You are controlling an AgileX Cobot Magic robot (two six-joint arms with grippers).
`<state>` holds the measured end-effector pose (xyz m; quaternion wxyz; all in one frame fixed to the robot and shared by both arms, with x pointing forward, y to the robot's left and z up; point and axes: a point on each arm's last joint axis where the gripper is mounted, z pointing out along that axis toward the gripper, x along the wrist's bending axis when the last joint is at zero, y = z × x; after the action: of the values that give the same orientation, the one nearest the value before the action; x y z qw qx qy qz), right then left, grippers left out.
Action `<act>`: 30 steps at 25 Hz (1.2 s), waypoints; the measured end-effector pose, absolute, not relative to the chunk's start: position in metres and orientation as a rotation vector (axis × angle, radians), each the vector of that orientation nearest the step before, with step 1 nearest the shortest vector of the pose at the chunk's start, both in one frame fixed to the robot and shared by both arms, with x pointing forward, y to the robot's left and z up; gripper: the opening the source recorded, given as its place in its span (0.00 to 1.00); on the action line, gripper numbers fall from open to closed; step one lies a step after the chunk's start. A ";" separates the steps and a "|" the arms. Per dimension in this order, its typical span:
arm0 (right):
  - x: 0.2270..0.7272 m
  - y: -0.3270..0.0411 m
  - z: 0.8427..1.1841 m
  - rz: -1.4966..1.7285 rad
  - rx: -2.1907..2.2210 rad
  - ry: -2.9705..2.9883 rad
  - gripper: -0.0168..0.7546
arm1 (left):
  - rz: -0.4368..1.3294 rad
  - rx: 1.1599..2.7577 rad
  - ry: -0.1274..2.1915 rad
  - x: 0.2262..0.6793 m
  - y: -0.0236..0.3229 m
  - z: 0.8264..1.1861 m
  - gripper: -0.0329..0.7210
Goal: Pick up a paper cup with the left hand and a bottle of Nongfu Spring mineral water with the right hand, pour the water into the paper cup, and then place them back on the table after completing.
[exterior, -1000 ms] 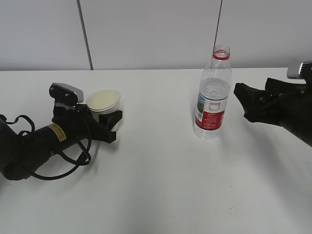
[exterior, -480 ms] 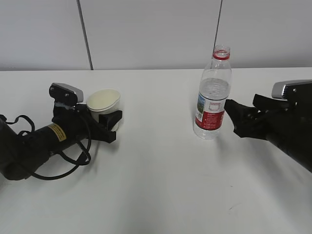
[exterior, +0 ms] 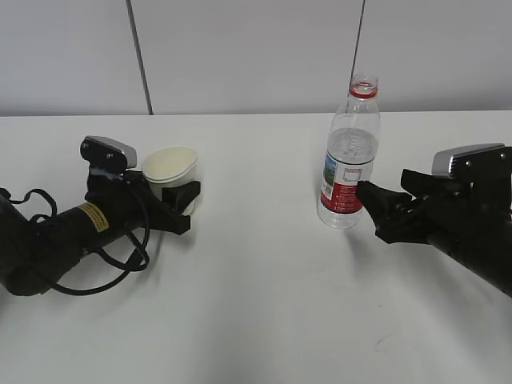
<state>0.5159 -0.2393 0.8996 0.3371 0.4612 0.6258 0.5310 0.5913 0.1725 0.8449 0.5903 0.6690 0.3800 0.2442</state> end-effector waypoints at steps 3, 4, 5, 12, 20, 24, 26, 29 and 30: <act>0.516 -0.239 0.900 1.387 1.199 1.631 0.82 | 0.568 1.557 0.884 0.591 0.172 0.845 0.55; 0.516 -0.239 0.900 1.387 1.199 1.631 0.83 | 0.568 1.557 0.884 0.591 0.172 0.845 0.55; 0.516 -0.239 0.900 1.387 1.199 1.631 0.84 | 0.568 1.557 0.884 0.591 0.172 0.845 0.55; 0.530 -0.237 0.909 1.416 1.159 1.590 0.86 | 0.568 1.557 0.884 0.591 0.172 0.845 0.55; 0.551 -0.232 0.895 1.445 1.159 1.609 0.86 | 0.568 1.557 0.884 0.591 0.172 0.845 0.55; 0.562 -0.229 0.888 1.469 1.176 1.611 0.86 | 0.568 1.557 0.884 0.591 0.172 0.845 0.55; 0.567 -0.228 0.885 1.476 1.173 1.615 0.86 | 0.568 1.557 0.884 0.591 0.172 0.845 0.55; 0.574 -0.226 0.881 1.483 1.162 1.623 0.86 | 0.568 1.557 0.884 0.591 0.172 0.845 0.55; 0.576 -0.225 0.881 1.490 1.157 1.622 0.86 | 0.568 1.557 0.884 0.591 0.172 0.845 0.55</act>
<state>0.5765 -0.2249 0.8809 0.3210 0.4404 0.6176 0.5670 0.5913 0.1725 0.8449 0.5903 0.6690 0.3800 0.2442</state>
